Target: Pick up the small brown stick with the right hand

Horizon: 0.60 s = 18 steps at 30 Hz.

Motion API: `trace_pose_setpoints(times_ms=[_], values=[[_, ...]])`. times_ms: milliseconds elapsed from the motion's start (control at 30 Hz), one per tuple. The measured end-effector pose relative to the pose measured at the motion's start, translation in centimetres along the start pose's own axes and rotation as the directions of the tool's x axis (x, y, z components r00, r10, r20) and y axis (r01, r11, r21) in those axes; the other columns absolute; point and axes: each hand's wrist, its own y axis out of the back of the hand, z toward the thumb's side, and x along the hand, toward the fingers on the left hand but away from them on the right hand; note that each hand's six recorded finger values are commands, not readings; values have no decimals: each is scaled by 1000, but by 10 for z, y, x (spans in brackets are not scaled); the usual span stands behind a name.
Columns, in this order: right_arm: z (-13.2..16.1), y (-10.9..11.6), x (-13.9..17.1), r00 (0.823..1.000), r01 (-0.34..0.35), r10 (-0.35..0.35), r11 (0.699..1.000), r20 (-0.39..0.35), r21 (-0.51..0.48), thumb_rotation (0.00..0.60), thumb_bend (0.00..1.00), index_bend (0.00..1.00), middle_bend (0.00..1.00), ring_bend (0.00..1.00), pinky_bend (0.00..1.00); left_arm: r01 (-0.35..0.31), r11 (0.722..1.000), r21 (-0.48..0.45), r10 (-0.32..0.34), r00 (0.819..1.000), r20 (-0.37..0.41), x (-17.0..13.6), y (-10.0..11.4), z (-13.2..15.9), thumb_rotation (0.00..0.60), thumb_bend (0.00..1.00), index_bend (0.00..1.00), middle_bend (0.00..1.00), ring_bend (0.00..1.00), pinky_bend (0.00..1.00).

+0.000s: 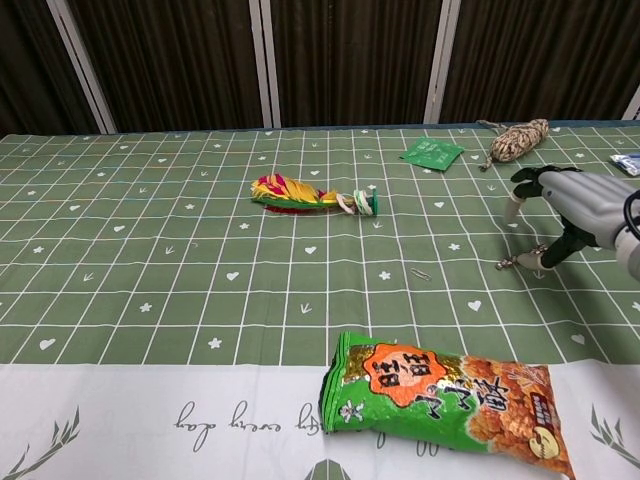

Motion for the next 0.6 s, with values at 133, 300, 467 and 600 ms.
trace_pose_setpoints(times_ms=[133, 300, 467, 600], values=[[0, -2, 1, 999, -26, 26, 1000, -35, 19, 600, 178, 398, 93, 0, 30, -2, 1000, 3, 2, 1000, -1, 0, 0, 0, 600, 117, 0, 0, 0, 0], [3, -7, 1, 998, -39, 40, 999, -50, 23, 600, 180, 407, 94, 0, 30, -4, 1000, 3, 4, 1000, -2, 0, 0, 0, 600, 117, 0, 0, 0, 0], [6, -10, -1, 998, -44, 45, 999, -54, 24, 600, 188, 423, 104, 0, 30, -2, 1000, 2, 2, 1000, -3, 0, -1, 0, 600, 119, 0, 0, 0, 0], [8, -12, -2, 997, -47, 48, 998, -56, 30, 600, 195, 434, 110, 0, 30, 0, 1000, 0, 0, 1000, -3, 1, -1, 0, 600, 117, 0, 0, 0, 0]])
